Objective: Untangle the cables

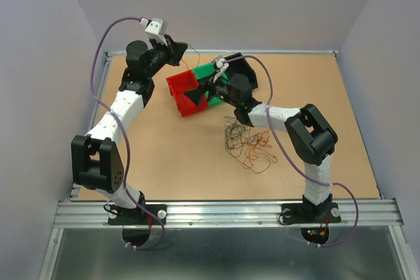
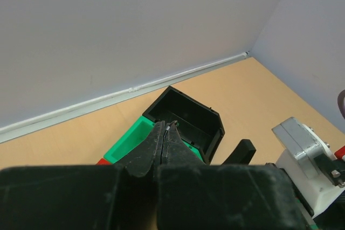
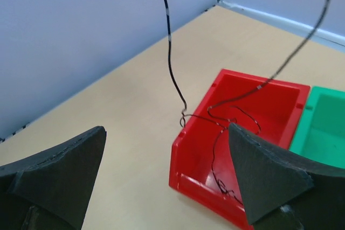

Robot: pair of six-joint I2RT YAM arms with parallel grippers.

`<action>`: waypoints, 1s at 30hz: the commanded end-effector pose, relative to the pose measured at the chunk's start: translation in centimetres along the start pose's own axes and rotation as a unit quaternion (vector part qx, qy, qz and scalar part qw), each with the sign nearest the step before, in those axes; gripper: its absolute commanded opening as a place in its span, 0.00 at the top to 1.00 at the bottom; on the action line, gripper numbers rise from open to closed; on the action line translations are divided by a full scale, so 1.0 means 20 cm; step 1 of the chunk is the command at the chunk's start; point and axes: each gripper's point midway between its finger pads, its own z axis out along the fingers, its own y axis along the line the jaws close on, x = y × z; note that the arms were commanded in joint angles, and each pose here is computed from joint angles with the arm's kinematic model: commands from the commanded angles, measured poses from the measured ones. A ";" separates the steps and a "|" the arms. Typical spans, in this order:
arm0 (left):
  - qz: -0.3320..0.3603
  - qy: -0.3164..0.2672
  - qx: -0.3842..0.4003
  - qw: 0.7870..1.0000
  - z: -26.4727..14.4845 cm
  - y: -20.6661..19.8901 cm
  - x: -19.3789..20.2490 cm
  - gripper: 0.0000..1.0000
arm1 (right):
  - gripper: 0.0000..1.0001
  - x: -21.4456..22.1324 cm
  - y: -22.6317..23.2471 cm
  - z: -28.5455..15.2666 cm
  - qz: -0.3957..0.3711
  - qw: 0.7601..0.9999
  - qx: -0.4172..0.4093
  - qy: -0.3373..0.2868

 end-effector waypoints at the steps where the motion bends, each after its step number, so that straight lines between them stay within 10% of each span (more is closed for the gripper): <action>1: 0.022 -0.056 0.026 0.998 -0.04 -0.11 -0.23 1.00 | 0.00 -0.15 0.03 0.13 -0.024 0.998 -0.017 -0.059; 11: 0.021 -0.049 0.025 0.998 -0.06 -0.11 -0.21 1.00 | 0.05 -0.13 -0.15 0.26 -0.003 0.995 0.049 -0.084; 20: 0.012 -0.031 0.030 0.999 -0.07 -0.12 -0.15 1.00 | 0.55 -0.09 -0.12 0.32 -0.001 0.996 0.013 -0.087; 24: 0.026 -0.030 0.020 0.999 -0.05 -0.08 -0.14 1.00 | 0.98 -0.07 -0.11 0.31 0.006 0.997 0.008 -0.082; 30: 0.035 -0.015 -0.044 0.998 0.00 0.16 -0.06 1.00 | 0.99 0.00 -0.16 0.21 0.024 0.996 0.053 -0.073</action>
